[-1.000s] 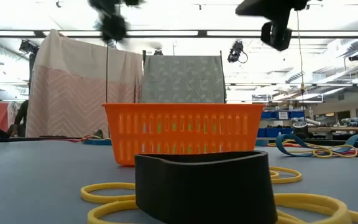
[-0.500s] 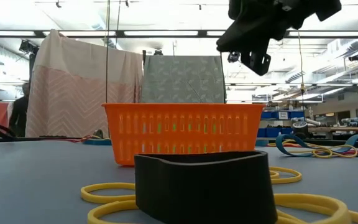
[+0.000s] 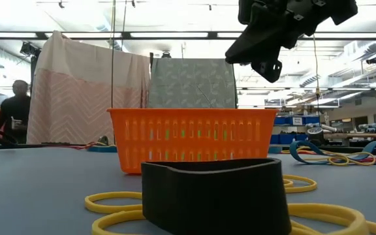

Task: Sort rubber bands into baskets
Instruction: Put the black rubber band into the blue bin

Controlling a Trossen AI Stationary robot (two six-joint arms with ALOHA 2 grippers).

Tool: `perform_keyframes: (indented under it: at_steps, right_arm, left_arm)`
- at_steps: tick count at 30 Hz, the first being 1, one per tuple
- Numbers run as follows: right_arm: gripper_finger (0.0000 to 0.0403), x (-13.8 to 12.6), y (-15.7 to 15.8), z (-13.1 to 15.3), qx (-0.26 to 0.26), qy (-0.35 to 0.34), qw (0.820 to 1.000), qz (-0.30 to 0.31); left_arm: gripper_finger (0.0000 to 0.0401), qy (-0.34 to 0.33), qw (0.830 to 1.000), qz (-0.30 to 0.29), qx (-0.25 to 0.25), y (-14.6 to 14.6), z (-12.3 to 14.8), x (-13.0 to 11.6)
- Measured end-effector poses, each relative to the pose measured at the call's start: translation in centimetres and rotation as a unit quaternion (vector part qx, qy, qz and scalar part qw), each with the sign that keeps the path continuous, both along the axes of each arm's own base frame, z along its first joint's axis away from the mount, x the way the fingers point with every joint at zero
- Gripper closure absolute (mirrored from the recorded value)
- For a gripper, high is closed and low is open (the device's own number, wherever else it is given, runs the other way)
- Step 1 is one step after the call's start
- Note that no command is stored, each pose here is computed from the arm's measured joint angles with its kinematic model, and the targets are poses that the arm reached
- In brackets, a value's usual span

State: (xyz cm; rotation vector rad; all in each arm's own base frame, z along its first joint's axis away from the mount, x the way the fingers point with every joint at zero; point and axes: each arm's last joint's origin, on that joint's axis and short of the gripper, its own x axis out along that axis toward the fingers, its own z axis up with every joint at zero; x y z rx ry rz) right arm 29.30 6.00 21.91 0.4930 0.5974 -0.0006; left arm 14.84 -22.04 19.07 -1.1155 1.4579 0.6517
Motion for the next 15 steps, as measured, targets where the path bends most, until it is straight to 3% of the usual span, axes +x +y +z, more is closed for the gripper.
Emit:
perform_keyframes:
  at_steps: [6, 15]
  right_arm:
    - [0.0364, 0.0, -0.2, 0.0, -0.018, -0.003, 1.0, -0.002]
    - [0.0363, 0.2, -1.0, 0.0, -0.025, -0.004, 1.0, -0.011]
  left_arm:
    - [0.0193, 0.024, 0.996, 0.082, 0.012, -0.1, -0.9, 0.3]
    - [0.0291, 0.059, 0.993, 0.096, 0.039, -0.3, -3.0, 1.1]
